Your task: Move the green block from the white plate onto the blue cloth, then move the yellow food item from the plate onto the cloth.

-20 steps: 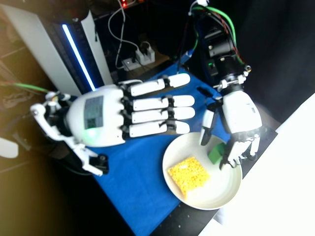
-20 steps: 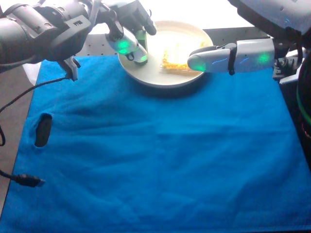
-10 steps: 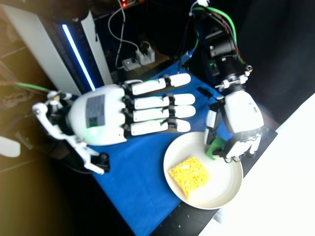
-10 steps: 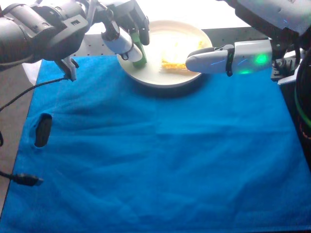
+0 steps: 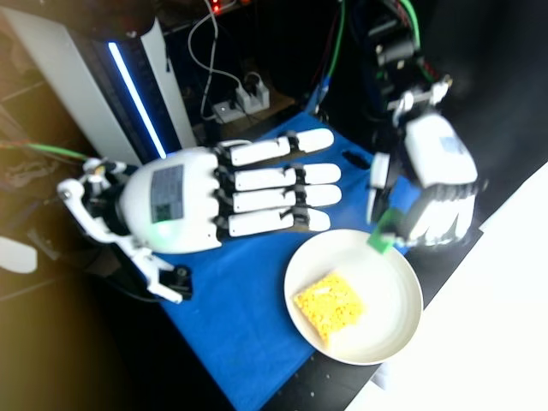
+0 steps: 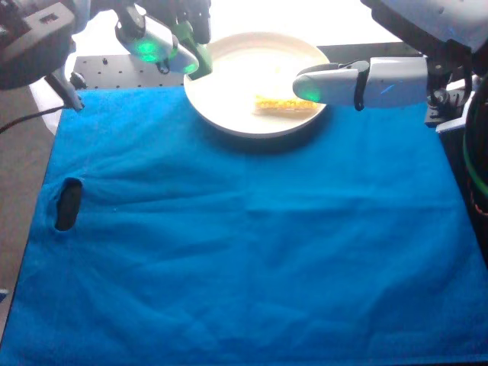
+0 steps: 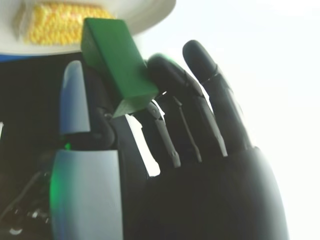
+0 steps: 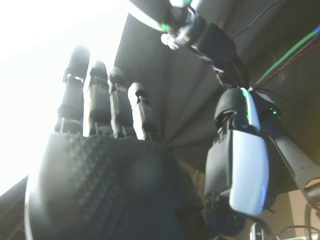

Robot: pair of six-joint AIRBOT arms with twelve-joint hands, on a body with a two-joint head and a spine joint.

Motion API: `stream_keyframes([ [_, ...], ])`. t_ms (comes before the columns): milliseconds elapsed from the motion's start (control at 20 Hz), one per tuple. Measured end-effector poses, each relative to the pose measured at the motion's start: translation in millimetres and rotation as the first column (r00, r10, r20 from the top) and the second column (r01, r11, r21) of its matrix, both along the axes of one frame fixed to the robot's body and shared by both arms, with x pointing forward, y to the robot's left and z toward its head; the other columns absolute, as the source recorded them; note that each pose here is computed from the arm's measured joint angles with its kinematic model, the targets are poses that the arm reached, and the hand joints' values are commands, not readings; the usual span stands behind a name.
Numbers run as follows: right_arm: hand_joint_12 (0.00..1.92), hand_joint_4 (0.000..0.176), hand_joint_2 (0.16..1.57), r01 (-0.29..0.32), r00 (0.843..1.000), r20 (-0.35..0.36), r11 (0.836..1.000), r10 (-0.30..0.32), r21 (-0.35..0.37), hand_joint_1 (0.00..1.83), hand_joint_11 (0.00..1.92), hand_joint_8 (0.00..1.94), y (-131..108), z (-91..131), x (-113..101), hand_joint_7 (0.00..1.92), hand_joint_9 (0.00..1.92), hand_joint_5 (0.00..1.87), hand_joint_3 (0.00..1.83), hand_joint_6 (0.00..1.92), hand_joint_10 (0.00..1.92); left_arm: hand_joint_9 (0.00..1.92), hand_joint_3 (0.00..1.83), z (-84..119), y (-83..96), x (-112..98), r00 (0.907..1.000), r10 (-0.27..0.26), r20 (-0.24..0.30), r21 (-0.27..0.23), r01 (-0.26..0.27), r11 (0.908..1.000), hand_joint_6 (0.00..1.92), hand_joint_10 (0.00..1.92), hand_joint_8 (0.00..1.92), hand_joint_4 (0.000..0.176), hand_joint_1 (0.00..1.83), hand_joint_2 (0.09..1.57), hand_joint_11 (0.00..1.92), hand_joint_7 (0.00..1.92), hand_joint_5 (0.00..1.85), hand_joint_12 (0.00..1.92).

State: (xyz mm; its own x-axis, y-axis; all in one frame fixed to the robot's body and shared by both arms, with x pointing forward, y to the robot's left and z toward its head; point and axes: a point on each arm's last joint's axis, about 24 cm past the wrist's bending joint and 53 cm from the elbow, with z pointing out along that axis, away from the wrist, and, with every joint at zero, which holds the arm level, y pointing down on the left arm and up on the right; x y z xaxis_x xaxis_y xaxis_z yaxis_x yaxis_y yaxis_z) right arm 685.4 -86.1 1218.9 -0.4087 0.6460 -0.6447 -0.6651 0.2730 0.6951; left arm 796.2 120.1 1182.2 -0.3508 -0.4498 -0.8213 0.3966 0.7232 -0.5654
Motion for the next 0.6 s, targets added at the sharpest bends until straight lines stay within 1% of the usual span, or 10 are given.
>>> stream_keyframes([
  [150,0.86,0.085,1.03,0.002,1.000,-0.003,1.000,-0.002,0.006,0.42,0.00,0.00,0,1,0,0.17,0.15,0.06,0.00,0.00,0.01,1.17,0.00,14,-4.5,-16,0.9977,-0.049,0.046,-0.001,0.049,0.9988,0.68,0.92,0.63,0.000,1.40,1.04,0.94,1.17,1.02,0.79],
  [200,0.87,0.095,1.00,0.004,1.000,-0.003,1.000,-0.004,0.006,0.43,0.00,0.01,-1,1,1,0.18,0.16,0.08,0.00,0.01,0.01,1.08,0.00,20,-5.5,-24,0.9951,-0.073,0.067,0.008,0.072,0.9973,0.85,1.03,0.84,0.000,1.39,1.08,1.01,1.02,0.96,0.80],
  [250,0.87,0.100,1.00,0.008,1.000,-0.004,1.000,-0.008,0.004,0.46,0.00,0.01,-3,1,1,0.18,0.15,0.09,0.00,0.01,0.01,1.03,0.00,24,-7.4,-28,0.9924,-0.097,0.077,0.007,0.096,0.9953,0.79,1.11,0.94,0.000,1.39,1.09,0.98,0.99,0.98,0.84],
  [300,0.94,0.082,1.00,0.013,1.000,-0.006,1.000,-0.013,0.008,0.49,0.00,0.01,-5,2,2,0.19,0.19,0.10,0.00,0.01,0.01,0.99,0.00,25,-8.8,-32,0.9905,-0.116,0.074,-0.003,0.116,0.9932,0.78,1.14,0.98,0.000,1.38,1.09,0.91,0.97,0.99,0.89],
  [350,0.95,0.073,1.01,0.017,1.000,-0.007,1.000,-0.017,0.014,0.50,0.00,0.01,-6,3,3,0.19,0.19,0.09,0.00,0.00,0.02,0.99,0.00,27,-9.6,-36,0.9886,-0.132,0.072,-0.004,0.133,0.9911,0.82,1.13,0.97,0.000,1.38,1.09,0.90,0.97,0.98,0.87],
  [400,1.00,0.074,1.00,0.022,1.000,-0.008,1.000,-0.022,0.010,0.50,0.00,0.00,-8,3,4,0.20,0.21,0.11,0.00,0.01,0.02,1.02,0.00,29,-12.6,-44,0.9840,-0.157,0.084,0.008,0.157,0.9876,0.88,1.11,0.96,0.000,1.38,1.10,0.93,0.97,0.94,0.86],
  [450,0.91,0.097,0.97,0.026,1.000,-0.011,1.000,-0.026,0.009,0.49,0.00,0.00,-10,2,5,0.19,0.19,0.11,0.00,0.00,0.01,1.12,0.00,30,-15.8,-50,0.9806,-0.174,0.091,0.017,0.173,0.9848,0.81,1.00,0.86,0.000,1.38,1.07,0.98,1.03,0.97,0.86],
  [500,0.91,0.097,0.97,0.031,0.999,-0.014,0.999,-0.030,0.012,0.49,0.00,0.00,-11,2,6,0.19,0.19,0.11,0.00,0.00,0.01,1.12,0.00,31,-18.3,-54,0.9773,-0.189,0.096,0.026,0.187,0.9820,0.81,1.00,0.86,0.000,1.38,1.07,0.98,1.03,0.97,0.86],
  [550,0.89,0.080,0.96,0.035,0.999,-0.018,0.999,-0.034,0.015,0.48,0.00,0.00,-12,2,7,0.21,0.21,0.12,0.00,0.00,0.01,1.08,0.00,31,-21.2,-61,0.9728,-0.208,0.102,0.029,0.206,0.9781,0.65,1.05,0.82,0.000,1.39,1.06,0.98,1.06,1.04,0.84],
  [600,0.89,0.080,0.96,0.036,0.999,-0.023,0.999,-0.036,0.014,0.48,0.00,0.00,-13,0,7,0.21,0.21,0.12,0.00,0.00,0.01,1.08,0.00,30,-23.1,-67,0.9686,-0.225,0.106,0.034,0.223,0.9743,0.65,1.05,0.82,0.000,1.39,1.06,0.98,1.06,1.04,0.84],
])
